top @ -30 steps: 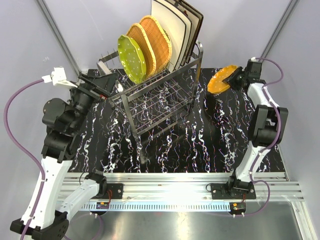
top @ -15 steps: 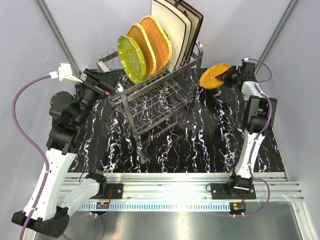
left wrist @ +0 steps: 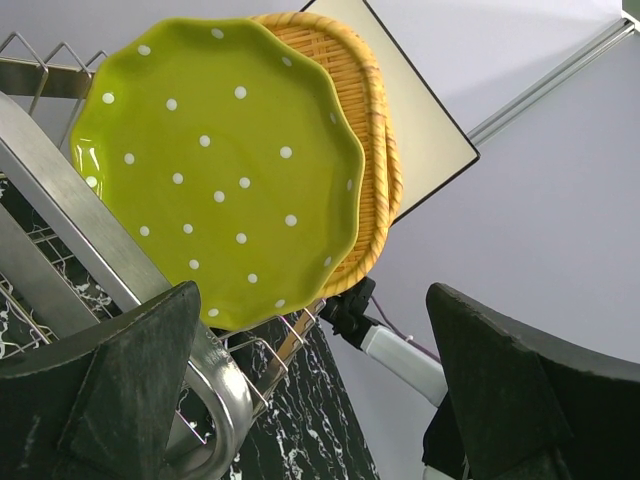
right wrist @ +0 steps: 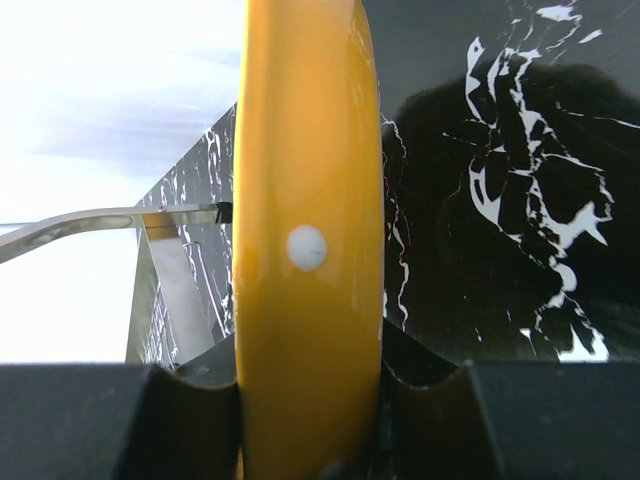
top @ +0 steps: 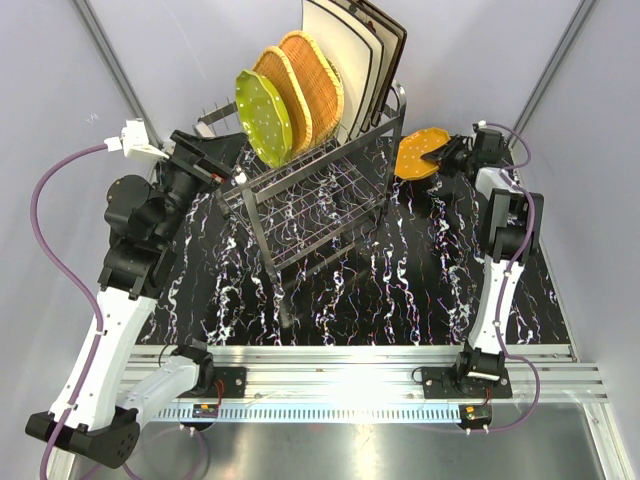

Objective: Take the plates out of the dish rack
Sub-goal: Place the plate on the table

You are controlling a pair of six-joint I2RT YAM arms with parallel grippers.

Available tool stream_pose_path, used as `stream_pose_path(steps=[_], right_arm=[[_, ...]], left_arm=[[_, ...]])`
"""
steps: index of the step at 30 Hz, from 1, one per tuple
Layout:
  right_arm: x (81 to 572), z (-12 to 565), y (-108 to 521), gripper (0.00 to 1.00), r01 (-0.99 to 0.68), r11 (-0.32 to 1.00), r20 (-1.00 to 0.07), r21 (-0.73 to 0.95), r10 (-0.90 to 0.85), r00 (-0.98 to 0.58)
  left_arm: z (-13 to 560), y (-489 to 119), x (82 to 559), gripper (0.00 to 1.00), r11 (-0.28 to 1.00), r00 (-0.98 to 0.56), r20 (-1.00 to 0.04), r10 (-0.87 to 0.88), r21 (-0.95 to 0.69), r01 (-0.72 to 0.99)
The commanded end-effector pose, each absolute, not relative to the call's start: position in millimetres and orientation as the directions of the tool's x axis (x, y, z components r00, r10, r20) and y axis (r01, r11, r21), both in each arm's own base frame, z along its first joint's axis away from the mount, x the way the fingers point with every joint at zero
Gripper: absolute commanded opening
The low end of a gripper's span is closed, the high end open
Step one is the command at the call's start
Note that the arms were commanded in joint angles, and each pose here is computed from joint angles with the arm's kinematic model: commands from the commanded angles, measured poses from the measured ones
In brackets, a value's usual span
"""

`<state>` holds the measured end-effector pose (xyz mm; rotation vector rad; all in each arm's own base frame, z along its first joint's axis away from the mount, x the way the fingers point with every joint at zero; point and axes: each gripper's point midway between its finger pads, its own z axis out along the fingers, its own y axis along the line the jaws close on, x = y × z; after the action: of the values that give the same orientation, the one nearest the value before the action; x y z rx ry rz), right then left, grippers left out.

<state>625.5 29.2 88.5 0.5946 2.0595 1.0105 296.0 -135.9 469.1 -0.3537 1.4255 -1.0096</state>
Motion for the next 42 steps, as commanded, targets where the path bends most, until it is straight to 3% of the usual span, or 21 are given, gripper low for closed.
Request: stream_pose_path(steps=[1,7,15,22,29,42], right_arm=[[647.5,164.5,49.9,0.07,-0.172,0.574,-0.565,0.8,0.626,-0.538],[649.9,154.8,50.9,0.17,-0.167,0.581,-0.565,0.797,0.619,-0.545],[650.3,144.1,48.5,0.69,-0.155,0.606,-0.574,0.78,0.596,-0.561],[648.6,135.8,41.2,0.92,-0.13,0.679,-0.615,0.723,0.546,-0.57],[640.6,114.9,19.5,0.97,-0.044,0.805,-0.655,0.591,0.448,-0.609],[627.0,98.4,6.7,0.98,-0.023,0.876,-0.672,0.482,0.353,-0.651]], left_arm=[[498.5,-135.5,287.7,0.99,0.537,-0.117,-0.633,-0.765,-0.728,0.426],[499.8,-135.4,287.4,0.99,0.535,-0.119,-0.631,-0.766,-0.73,0.426],[500.4,-132.9,283.5,0.99,0.528,-0.116,-0.621,-0.775,-0.738,0.42],[498.8,-128.6,276.1,0.99,0.523,-0.108,-0.611,-0.784,-0.744,0.416],[485.8,-127.0,279.7,0.99,0.527,-0.152,-0.599,-0.786,-0.778,0.342],[480.8,-128.5,272.5,0.99,0.524,-0.171,-0.601,-0.78,-0.778,0.347]])
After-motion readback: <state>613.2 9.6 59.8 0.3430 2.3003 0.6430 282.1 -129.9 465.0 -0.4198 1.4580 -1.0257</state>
